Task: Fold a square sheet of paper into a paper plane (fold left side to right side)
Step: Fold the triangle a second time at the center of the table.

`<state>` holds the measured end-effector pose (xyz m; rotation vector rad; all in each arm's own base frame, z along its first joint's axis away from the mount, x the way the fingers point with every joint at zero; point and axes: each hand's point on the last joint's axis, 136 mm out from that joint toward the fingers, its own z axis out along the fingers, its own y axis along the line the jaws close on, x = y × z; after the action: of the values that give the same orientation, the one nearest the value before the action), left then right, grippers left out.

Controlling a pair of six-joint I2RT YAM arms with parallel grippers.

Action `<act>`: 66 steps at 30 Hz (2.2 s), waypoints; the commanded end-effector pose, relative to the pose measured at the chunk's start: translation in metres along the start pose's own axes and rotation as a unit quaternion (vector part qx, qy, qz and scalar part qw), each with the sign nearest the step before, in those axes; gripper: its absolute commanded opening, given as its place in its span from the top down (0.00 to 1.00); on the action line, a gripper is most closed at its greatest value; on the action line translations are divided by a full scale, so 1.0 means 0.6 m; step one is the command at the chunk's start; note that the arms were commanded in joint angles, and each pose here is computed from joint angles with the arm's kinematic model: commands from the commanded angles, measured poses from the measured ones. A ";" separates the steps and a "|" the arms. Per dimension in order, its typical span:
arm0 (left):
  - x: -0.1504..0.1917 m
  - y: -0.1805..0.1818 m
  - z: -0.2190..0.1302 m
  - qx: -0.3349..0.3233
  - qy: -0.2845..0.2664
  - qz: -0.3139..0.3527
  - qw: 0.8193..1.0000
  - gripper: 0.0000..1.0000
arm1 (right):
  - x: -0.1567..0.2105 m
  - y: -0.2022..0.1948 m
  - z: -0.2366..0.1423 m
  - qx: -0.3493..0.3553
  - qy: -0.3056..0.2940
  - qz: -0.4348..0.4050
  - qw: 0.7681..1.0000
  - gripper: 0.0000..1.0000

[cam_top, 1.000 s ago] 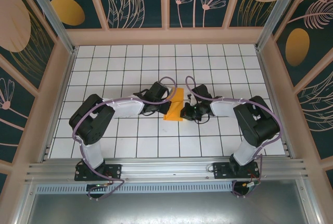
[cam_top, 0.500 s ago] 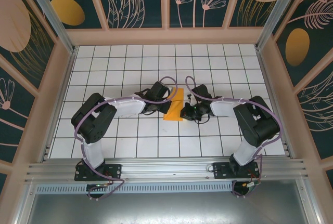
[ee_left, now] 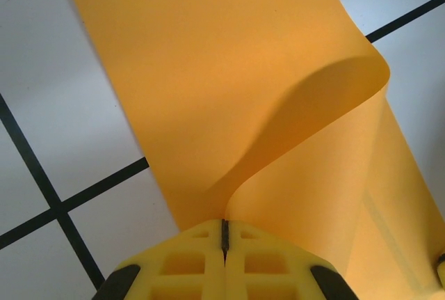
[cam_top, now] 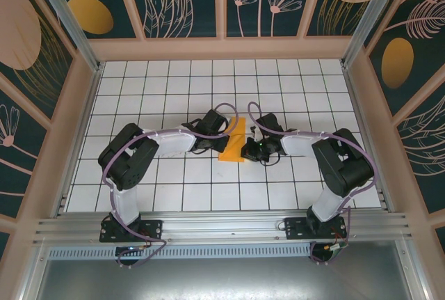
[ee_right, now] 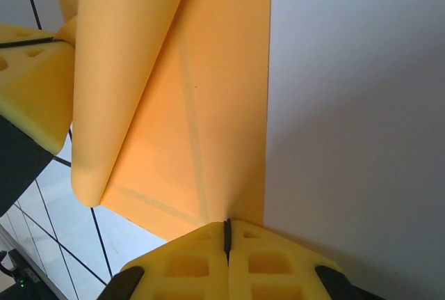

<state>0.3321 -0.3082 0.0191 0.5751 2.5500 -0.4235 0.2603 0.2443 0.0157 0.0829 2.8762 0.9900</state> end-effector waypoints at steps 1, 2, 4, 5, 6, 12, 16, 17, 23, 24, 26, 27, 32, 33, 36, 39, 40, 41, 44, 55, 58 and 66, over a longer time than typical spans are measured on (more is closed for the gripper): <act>-0.010 0.012 0.003 -0.016 -0.003 0.006 1.000 1.00 | 0.026 -0.040 0.009 0.049 0.029 0.013 0.998 0.99; -0.010 0.012 0.003 -0.016 -0.003 0.006 1.000 1.00 | 0.026 -0.041 0.009 0.051 0.028 0.014 0.998 0.99; -0.011 0.013 0.003 -0.017 -0.004 0.006 1.000 1.00 | 0.025 -0.040 0.009 0.049 0.028 0.013 0.998 0.99; -0.010 0.013 0.004 -0.017 -0.003 0.007 1.000 1.00 | 0.025 -0.040 0.009 0.049 0.028 0.013 0.998 0.99; -0.011 0.012 0.005 -0.016 -0.005 0.007 1.000 1.00 | 0.026 -0.040 0.009 0.050 0.029 0.013 0.998 0.99; -0.010 0.007 0.006 -0.004 -0.005 0.008 1.000 1.00 | 0.024 -0.037 0.009 0.047 0.028 0.011 0.998 0.99; -0.007 -0.003 0.007 0.012 -0.005 0.013 1.000 1.00 | 0.023 -0.034 0.009 0.042 0.027 0.010 0.999 0.99; -0.006 -0.003 0.008 0.015 -0.004 0.015 1.000 1.00 | 0.022 -0.033 0.009 0.041 0.027 0.010 0.999 1.00; 0.011 -0.001 0.015 0.014 0.011 0.020 1.000 1.00 | 0.007 -0.007 -0.002 0.001 0.008 0.003 1.000 1.00; 0.013 0.002 0.016 0.012 0.012 0.019 1.000 1.00 | 0.001 0.001 -0.008 -0.009 0.001 0.002 1.000 1.00; 0.019 0.005 0.019 0.008 0.017 0.019 1.000 1.00 | -0.009 0.015 -0.019 -0.026 -0.010 -0.002 1.000 1.00; 0.021 0.006 0.020 0.006 0.017 0.017 1.000 1.00 | -0.013 0.020 -0.024 -0.029 -0.014 -0.003 0.999 1.00; 0.021 0.012 0.020 -0.003 0.017 0.019 1.000 1.00 | -0.016 0.026 -0.027 -0.033 -0.012 -0.010 0.999 0.99; 0.021 0.012 0.019 -0.003 0.017 0.019 1.000 1.00 | -0.020 0.028 -0.032 -0.035 -0.019 -0.011 0.999 0.99; 0.025 0.010 0.021 0.000 0.019 0.019 1.000 1.00 | -0.039 0.049 -0.051 -0.079 -0.037 -0.005 0.996 1.00; 0.029 0.011 0.023 -0.001 0.023 0.019 1.000 1.00 | -0.050 0.072 -0.051 -0.124 -0.037 0.008 0.992 1.00; 0.029 0.013 0.022 -0.002 0.022 0.018 1.000 1.00 | -0.054 0.078 -0.049 -0.133 -0.037 0.010 0.990 1.00; 0.031 0.013 0.023 -0.003 0.023 0.018 1.000 1.00 | -0.058 0.082 -0.046 -0.139 -0.036 0.013 0.989 1.00; 0.032 0.014 0.023 -0.004 0.024 0.017 1.000 1.00 | -0.077 0.089 -0.038 -0.143 -0.045 0.015 0.989 1.00; 0.036 0.015 0.024 -0.005 0.026 0.016 1.000 1.00 | -0.108 0.106 0.007 -0.133 -0.034 0.007 0.990 1.00; 0.035 0.015 0.024 -0.005 0.026 0.016 1.000 1.00 | -0.106 0.099 0.017 -0.127 -0.030 0.011 0.991 1.00; 0.033 0.014 0.024 -0.005 0.025 0.017 1.000 1.00 | -0.099 0.078 0.035 -0.089 -0.020 0.010 0.996 1.00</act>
<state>0.3322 -0.3119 0.0154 0.6164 2.5333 -0.4402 0.3183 0.2870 0.0343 0.1336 2.7309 1.2723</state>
